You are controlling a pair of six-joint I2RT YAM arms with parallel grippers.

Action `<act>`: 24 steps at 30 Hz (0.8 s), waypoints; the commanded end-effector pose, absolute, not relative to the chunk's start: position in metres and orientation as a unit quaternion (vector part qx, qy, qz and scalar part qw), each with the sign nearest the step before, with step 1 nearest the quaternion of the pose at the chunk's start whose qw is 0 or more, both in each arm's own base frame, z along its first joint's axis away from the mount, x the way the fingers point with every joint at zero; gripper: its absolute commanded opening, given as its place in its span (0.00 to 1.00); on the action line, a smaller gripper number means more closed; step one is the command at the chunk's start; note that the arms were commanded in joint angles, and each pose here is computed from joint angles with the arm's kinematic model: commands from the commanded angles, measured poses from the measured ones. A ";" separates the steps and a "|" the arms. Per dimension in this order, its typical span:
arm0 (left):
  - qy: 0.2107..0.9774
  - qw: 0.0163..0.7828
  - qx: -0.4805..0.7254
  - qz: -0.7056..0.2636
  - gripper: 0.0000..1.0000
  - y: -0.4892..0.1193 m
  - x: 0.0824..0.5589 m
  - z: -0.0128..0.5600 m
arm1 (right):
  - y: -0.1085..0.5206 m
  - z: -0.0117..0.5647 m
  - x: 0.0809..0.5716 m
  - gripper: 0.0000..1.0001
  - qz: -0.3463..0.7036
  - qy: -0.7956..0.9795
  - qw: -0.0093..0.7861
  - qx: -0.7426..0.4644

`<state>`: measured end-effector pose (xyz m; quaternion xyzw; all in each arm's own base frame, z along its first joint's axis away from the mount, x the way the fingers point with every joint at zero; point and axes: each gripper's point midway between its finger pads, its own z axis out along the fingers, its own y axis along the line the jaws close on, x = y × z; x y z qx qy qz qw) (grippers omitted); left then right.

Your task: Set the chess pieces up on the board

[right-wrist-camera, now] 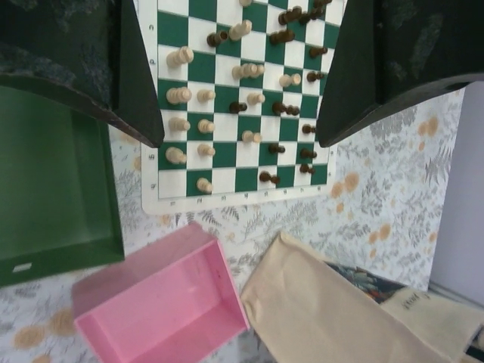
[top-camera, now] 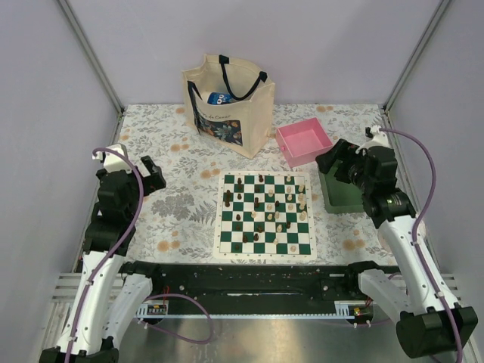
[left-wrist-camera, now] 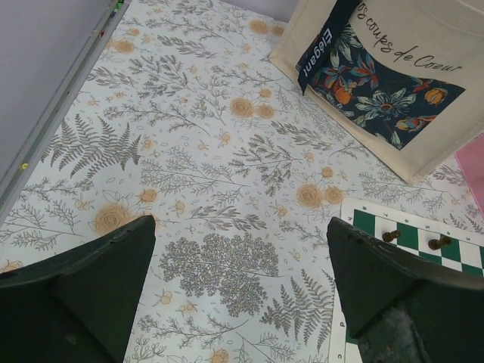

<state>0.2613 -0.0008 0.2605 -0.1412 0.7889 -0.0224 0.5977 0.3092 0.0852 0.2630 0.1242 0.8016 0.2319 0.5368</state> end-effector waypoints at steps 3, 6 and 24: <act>0.787 0.604 -0.121 -0.041 0.99 -0.009 0.262 0.266 | 0.112 0.254 0.295 0.85 0.285 0.829 0.475 0.081; 0.796 0.592 -0.125 -0.017 0.99 -0.001 0.260 0.258 | 0.115 0.245 0.297 0.79 0.277 0.843 0.456 0.075; 0.801 0.585 -0.125 0.013 0.99 0.008 0.257 0.249 | 0.135 0.141 0.337 0.64 0.092 0.940 0.322 0.064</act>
